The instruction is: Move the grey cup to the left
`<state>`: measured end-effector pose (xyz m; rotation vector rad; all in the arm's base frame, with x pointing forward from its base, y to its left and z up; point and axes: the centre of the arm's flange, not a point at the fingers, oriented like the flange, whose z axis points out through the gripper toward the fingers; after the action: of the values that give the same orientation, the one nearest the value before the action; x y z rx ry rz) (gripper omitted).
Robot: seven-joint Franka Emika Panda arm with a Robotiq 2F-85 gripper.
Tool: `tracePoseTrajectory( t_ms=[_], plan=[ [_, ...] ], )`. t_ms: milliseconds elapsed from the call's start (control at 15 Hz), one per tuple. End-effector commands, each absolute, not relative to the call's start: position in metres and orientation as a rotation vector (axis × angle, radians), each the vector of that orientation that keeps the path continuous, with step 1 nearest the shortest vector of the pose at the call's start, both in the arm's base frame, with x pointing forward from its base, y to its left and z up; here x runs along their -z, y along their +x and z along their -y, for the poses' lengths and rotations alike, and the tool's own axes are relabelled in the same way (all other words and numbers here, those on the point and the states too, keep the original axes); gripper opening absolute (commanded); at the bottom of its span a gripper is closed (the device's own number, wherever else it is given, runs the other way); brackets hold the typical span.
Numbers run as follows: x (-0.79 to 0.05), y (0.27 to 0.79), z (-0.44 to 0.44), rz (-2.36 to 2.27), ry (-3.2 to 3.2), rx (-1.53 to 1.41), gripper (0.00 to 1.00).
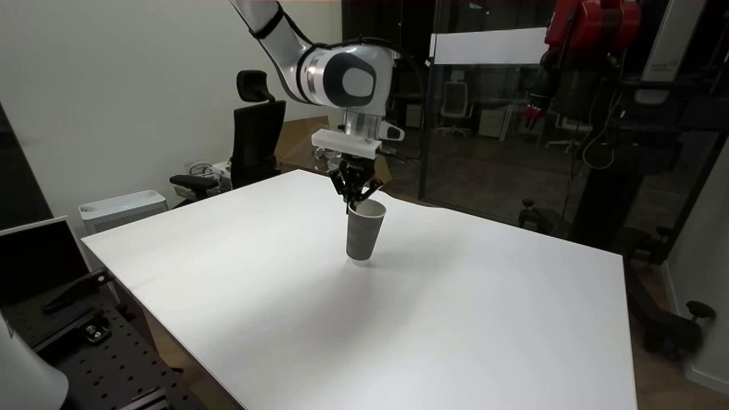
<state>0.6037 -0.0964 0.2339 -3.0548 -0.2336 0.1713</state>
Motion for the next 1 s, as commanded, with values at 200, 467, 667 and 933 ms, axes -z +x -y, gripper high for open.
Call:
tracePoseTrajectory(
  t_ms=[200,467,667,933],
  plan=[
    [-0.242,0.663,0.048,0.321,-3.163,-0.34,0.01],
    [-0.244,0.689,0.005,0.327,-3.198,-0.233,0.01],
    [-0.268,0.683,-0.014,0.397,-3.129,-0.15,0.29],
    [-0.297,0.614,0.03,0.68,-2.967,-0.384,0.5]
  ],
)
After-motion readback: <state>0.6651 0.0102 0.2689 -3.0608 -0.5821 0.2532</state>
